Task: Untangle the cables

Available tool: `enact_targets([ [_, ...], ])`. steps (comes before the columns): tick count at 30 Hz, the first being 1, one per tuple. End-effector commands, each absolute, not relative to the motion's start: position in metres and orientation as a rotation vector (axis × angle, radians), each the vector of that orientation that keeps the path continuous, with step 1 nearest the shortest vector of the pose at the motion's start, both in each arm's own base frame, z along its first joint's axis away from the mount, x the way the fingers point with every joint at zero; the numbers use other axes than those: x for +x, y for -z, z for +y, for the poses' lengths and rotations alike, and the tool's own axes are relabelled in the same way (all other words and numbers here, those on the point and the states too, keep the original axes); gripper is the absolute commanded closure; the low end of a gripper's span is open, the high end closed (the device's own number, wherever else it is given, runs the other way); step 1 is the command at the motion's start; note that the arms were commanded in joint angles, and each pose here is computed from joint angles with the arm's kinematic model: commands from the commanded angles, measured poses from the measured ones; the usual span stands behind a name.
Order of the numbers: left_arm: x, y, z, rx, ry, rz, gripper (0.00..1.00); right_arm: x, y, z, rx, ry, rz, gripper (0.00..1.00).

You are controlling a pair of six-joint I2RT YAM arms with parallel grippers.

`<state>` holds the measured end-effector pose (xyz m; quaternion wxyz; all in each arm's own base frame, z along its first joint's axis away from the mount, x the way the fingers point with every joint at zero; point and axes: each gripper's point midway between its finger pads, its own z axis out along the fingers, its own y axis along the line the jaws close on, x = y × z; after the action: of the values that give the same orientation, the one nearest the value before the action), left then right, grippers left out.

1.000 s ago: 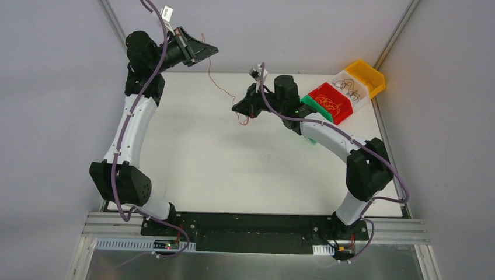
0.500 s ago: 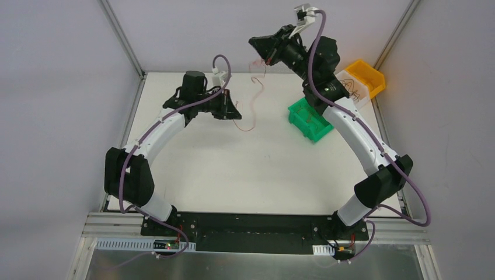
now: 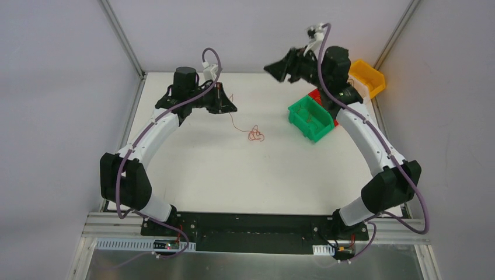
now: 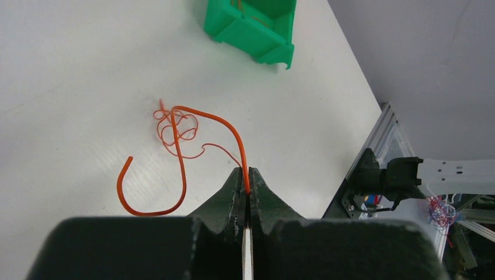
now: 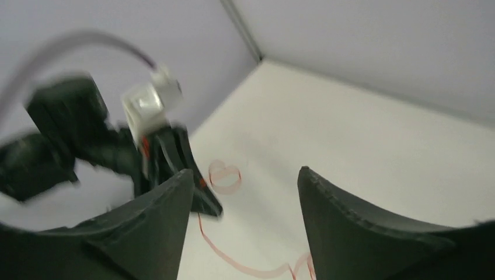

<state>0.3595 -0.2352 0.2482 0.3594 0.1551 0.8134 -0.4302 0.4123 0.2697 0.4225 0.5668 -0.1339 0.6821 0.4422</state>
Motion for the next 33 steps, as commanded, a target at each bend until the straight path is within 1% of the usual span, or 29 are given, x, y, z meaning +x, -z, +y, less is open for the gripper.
enact_targets([
  [1, 0.356, -0.312, -0.243, 0.398, 1.182, 1.939, 1.0, 0.344, -0.335, 0.279, -0.675, -1.05, 1.716, 0.28],
  [4, 0.355, -0.327, -0.246, 0.372, 1.243, 1.916, 1.0, 0.324, -0.292, 0.285, -0.826, -0.983, 1.718, 0.26],
  [10, 0.351, -0.364, -0.254, 0.363, 1.372, 1.848, 1.0, 0.32, -0.247, 0.312, -0.974, -0.931, 1.634, 0.25],
  [12, 0.35, -0.375, -0.256, 0.375, 1.402, 1.821, 1.0, 0.321, -0.24, 0.32, -0.996, -0.938, 1.587, 0.22],
  [14, 0.349, -0.382, -0.257, 0.374, 1.437, 1.808, 1.0, 0.327, -0.24, 0.328, -0.997, -0.934, 1.544, 0.18],
  [17, 0.347, -0.394, -0.256, 0.373, 1.476, 1.78, 1.0, 0.332, -0.246, 0.342, -0.986, -0.954, 1.496, 0.14],
  [19, 0.346, -0.402, -0.254, 0.378, 1.492, 1.76, 1.0, 0.334, -0.248, 0.351, -0.987, -0.957, 1.466, 0.14],
  [21, 0.344, -0.412, -0.253, 0.388, 1.514, 1.739, 1.0, 0.336, -0.251, 0.36, -0.978, -0.97, 1.442, 0.17],
  [22, 0.344, -0.416, -0.253, 0.389, 1.524, 1.73, 1.0, 0.336, -0.253, 0.364, -0.971, -0.977, 1.434, 0.22],
  [23, 0.343, -0.421, -0.252, 0.393, 1.533, 1.719, 1.0, 0.337, -0.255, 0.368, -0.964, -0.985, 1.429, 0.33],
  [24, 0.343, -0.425, -0.251, 0.389, 1.538, 1.714, 1.0, 0.339, -0.257, 0.371, -0.955, -0.996, 1.424, 0.46],
  [27, 0.348, -0.435, -0.243, 0.363, 1.524, 1.692, 1.0, 0.344, -0.267, 0.374, -0.916, -0.992, 1.415, 0.97],
  [28, 0.353, -0.44, -0.236, 0.347, 1.502, 1.678, 1.0, 0.346, -0.269, 0.37, -0.897, -0.976, 1.418, 1.0],
  [31, 0.387, -0.442, -0.192, 0.17, 1.382, 1.673, 1.0, 0.341, -0.283, 0.358, -0.85, -0.977, 1.421, 1.0],
  [33, 0.41, -0.425, -0.162, 0.035, 1.278, 1.713, 1.0, 0.335, -0.309, 0.353, -0.806, -1.007, 1.405, 1.0],
])
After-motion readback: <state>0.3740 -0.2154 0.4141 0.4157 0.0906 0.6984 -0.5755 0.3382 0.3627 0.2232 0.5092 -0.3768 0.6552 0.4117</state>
